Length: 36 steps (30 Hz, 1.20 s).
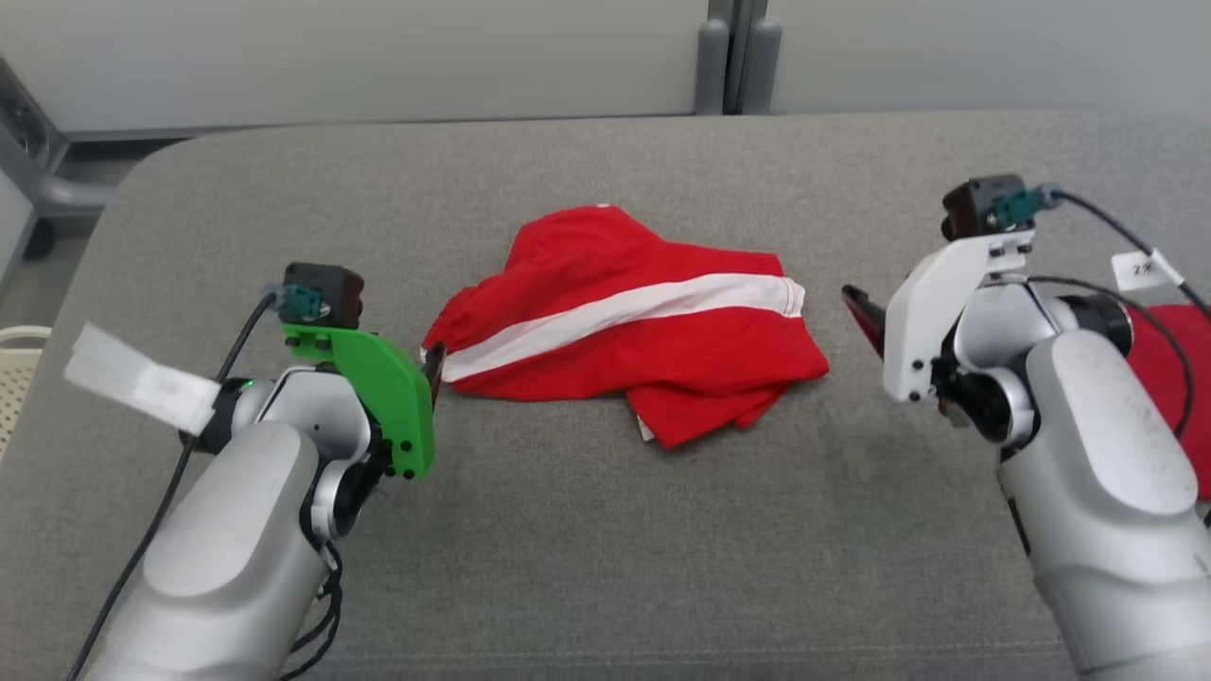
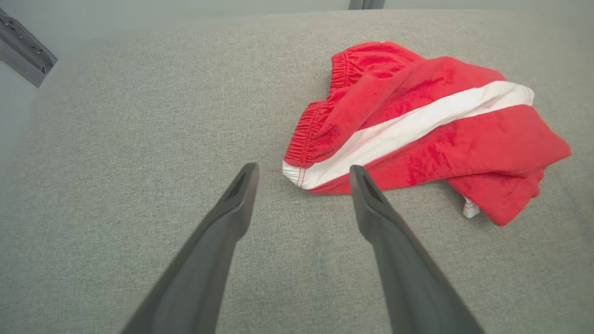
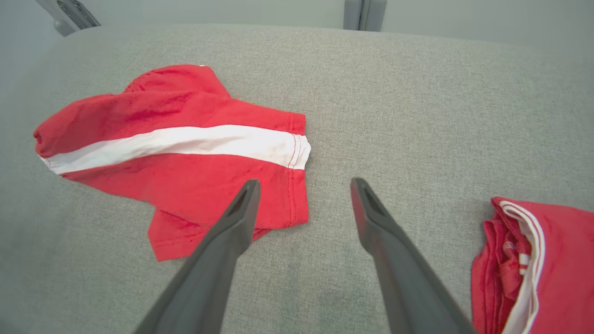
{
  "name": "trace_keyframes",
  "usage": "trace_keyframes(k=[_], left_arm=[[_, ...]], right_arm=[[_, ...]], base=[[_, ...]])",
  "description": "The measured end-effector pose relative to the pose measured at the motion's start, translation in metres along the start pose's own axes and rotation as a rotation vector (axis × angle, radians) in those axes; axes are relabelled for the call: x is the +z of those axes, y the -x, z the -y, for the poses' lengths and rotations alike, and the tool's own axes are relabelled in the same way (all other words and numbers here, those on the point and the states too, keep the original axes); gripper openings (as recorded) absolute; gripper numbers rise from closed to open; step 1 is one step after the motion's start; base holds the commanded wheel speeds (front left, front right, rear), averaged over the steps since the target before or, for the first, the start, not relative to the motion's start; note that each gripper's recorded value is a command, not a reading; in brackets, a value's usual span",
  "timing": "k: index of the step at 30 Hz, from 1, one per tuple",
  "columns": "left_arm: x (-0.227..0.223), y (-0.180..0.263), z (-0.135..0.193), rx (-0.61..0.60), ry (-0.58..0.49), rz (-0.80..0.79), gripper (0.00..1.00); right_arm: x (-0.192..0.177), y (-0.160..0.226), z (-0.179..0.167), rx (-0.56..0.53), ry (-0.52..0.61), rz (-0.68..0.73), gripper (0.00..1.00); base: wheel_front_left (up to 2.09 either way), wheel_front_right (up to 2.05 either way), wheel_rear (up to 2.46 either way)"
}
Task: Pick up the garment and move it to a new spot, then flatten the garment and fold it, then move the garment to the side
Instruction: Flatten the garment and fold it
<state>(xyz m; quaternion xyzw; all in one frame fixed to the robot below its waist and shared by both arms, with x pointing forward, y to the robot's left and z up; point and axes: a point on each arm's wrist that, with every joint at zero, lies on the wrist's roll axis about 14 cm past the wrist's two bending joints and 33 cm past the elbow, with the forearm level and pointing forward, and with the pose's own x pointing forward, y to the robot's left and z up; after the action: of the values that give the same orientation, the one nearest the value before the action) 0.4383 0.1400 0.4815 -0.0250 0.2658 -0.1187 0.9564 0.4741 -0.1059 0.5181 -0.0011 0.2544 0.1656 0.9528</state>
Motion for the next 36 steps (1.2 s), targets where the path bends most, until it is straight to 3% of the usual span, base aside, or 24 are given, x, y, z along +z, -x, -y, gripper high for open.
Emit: trace_keyframes(k=[13, 22, 36], left_arm=[[-0.036, -0.058, 0.001, -0.039, 0.020, -0.227, 1.00], [-0.058, -0.065, -0.011, -0.023, 0.050, -0.313, 1.00], [-0.075, -0.066, -0.021, 0.007, 0.083, -0.390, 1.00]], right_arm=[[-0.011, -0.073, 0.036, -0.008, -0.048, -0.194, 1.00], [-0.035, -0.105, 0.021, 0.041, -0.053, -0.280, 1.00], [-0.057, -0.121, 0.013, 0.055, -0.038, -0.351, 1.00]], base=[[0.00, 0.00, 0.00], [0.00, 0.00, 0.00], [0.00, 0.00, 0.00]])
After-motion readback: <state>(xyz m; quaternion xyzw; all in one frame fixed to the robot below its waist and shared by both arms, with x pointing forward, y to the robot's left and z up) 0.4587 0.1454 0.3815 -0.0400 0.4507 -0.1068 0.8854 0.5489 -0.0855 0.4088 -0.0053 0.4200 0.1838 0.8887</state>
